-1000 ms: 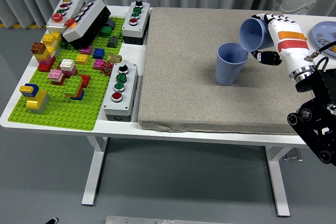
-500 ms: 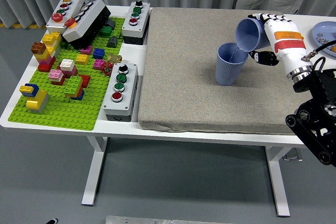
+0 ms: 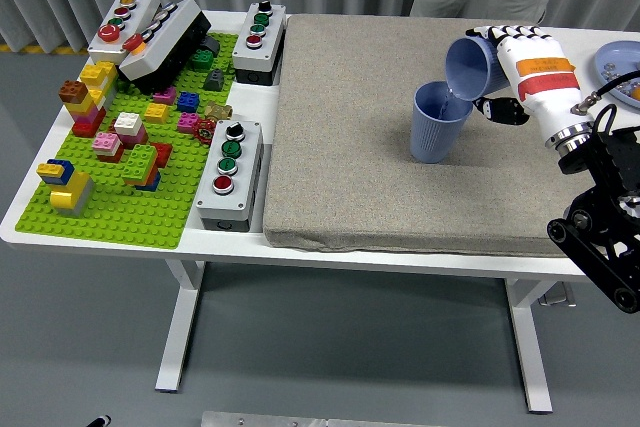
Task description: Pick cup pour cup place
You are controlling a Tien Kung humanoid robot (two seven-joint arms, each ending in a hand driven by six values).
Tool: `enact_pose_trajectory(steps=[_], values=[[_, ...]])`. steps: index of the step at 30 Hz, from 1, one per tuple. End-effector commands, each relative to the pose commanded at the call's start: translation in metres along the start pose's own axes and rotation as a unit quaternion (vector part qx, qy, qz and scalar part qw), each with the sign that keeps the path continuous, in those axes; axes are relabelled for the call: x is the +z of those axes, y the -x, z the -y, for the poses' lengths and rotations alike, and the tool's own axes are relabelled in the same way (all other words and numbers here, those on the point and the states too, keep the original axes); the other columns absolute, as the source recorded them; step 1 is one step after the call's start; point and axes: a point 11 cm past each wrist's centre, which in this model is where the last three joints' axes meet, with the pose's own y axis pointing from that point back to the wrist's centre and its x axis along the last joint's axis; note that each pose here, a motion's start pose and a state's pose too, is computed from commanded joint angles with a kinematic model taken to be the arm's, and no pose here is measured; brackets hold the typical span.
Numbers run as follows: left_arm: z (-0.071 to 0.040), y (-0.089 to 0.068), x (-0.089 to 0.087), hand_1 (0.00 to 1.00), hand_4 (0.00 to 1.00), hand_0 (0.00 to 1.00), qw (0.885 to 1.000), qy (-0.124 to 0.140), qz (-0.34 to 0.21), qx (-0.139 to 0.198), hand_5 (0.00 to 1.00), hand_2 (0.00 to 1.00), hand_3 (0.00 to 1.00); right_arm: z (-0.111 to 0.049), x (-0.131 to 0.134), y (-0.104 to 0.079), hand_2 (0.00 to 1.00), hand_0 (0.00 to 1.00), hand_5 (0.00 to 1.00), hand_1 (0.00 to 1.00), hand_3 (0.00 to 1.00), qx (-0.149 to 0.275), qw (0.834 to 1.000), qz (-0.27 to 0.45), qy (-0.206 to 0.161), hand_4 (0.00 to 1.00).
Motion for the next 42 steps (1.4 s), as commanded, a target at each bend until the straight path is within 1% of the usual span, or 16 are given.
enact_pose_trajectory(steps=[10,26,42], values=[[-0.0001,-0.0005,0.0020,0.781,0.558,0.821,1.000,0.002,0.000,0.001,0.998,0.824,0.752,0.0005,0.0011,0.0004,0.588,0.815,0.114,0.732,0.693,-0.002,1.000,-0.004,-0.001,0.663],[-0.0002,-0.0010,0.0044,0.781,0.558,0.821,1.000,0.004,0.000,0.001,0.998,0.824,0.751,-0.0001,0.0037,-0.0018,0.586,0.817,0.116,0.734,0.688,0.011,1.000,-0.019,-0.008,0.662],[-0.0004,-0.0021,0.0049,0.781,0.558,0.821,1.000,0.004,0.000,0.002,0.998,0.825,0.751,-0.0007,-0.0015,-0.0002,0.586,0.831,0.115,0.734,0.689,0.004,0.999,-0.048,-0.023,0.662]])
